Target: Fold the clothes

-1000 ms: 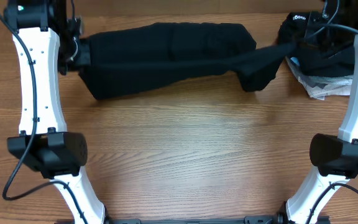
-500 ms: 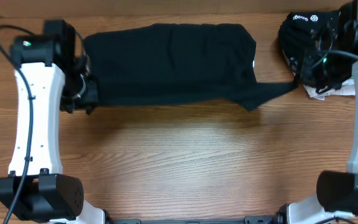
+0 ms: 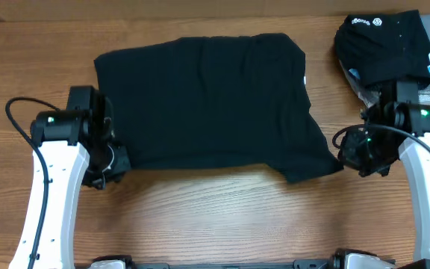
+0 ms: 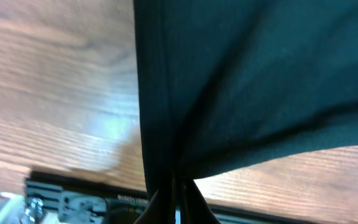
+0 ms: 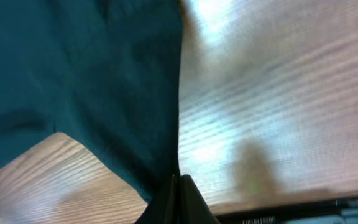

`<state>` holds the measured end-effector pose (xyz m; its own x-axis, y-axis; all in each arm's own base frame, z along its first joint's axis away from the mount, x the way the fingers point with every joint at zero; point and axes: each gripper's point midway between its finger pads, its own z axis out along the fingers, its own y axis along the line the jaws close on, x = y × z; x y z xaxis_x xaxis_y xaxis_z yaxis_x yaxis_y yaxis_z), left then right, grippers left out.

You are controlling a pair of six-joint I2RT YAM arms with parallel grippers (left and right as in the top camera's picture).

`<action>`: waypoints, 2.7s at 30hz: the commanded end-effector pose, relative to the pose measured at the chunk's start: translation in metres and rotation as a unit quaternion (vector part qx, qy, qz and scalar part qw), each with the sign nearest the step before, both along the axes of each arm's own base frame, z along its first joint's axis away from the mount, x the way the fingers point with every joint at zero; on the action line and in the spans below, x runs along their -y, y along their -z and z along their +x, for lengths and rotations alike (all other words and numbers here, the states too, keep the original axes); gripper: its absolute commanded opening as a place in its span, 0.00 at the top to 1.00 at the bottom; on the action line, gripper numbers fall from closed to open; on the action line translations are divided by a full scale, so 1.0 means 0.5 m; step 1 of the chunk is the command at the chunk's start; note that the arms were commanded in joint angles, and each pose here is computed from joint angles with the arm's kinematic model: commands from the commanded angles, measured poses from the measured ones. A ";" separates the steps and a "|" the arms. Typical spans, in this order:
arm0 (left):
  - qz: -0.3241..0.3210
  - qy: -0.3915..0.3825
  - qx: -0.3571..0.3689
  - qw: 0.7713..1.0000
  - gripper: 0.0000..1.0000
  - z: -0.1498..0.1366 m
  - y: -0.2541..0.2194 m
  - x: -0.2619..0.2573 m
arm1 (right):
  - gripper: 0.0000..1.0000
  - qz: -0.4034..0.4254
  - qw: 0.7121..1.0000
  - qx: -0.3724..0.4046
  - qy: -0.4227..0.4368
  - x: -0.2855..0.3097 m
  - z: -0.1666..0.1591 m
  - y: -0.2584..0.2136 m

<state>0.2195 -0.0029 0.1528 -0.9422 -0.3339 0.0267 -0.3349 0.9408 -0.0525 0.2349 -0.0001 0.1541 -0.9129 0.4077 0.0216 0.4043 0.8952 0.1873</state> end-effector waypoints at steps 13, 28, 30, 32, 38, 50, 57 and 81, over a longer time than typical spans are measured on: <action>-0.038 -0.063 -0.006 0.997 0.96 -0.083 0.066 0.029 | 0.96 -0.042 0.998 0.035 0.024 0.026 -0.012 -0.030; -0.014 -0.098 0.096 0.990 0.96 0.017 0.108 0.005 | 0.96 -0.004 0.994 0.099 -0.052 -0.036 0.159 0.046; 0.006 -0.103 0.116 0.988 0.96 0.035 0.105 -0.010 | 0.96 0.000 0.992 0.109 -0.061 -0.049 0.183 0.058; 0.033 -0.112 0.131 0.985 0.96 0.047 0.102 -0.031 | 0.96 0.000 0.990 0.121 -0.069 -0.059 0.205 0.067; 0.103 -0.127 0.152 0.975 0.96 0.073 0.103 -0.082 | 0.96 -0.005 0.980 0.187 -0.074 -0.066 0.279 0.060; 0.117 -0.125 0.093 0.981 0.96 0.106 0.202 -0.090 | 0.96 0.000 0.970 0.225 -0.091 -0.074 0.337 0.076; 0.116 -0.130 0.126 0.977 0.96 0.154 0.216 -0.093 | 0.96 0.008 0.953 0.285 -0.107 -0.094 0.391 0.055; 0.140 -0.179 0.122 0.966 0.96 0.186 0.283 -0.169 | 0.96 -0.031 0.929 0.320 -0.184 -0.170 0.458 0.118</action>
<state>0.3140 0.0681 0.0143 -0.7619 -0.5686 -0.3103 -0.6122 0.7885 0.0584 0.4595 0.0876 0.0939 -0.8203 0.0564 -0.5692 -0.1027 0.9644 0.2436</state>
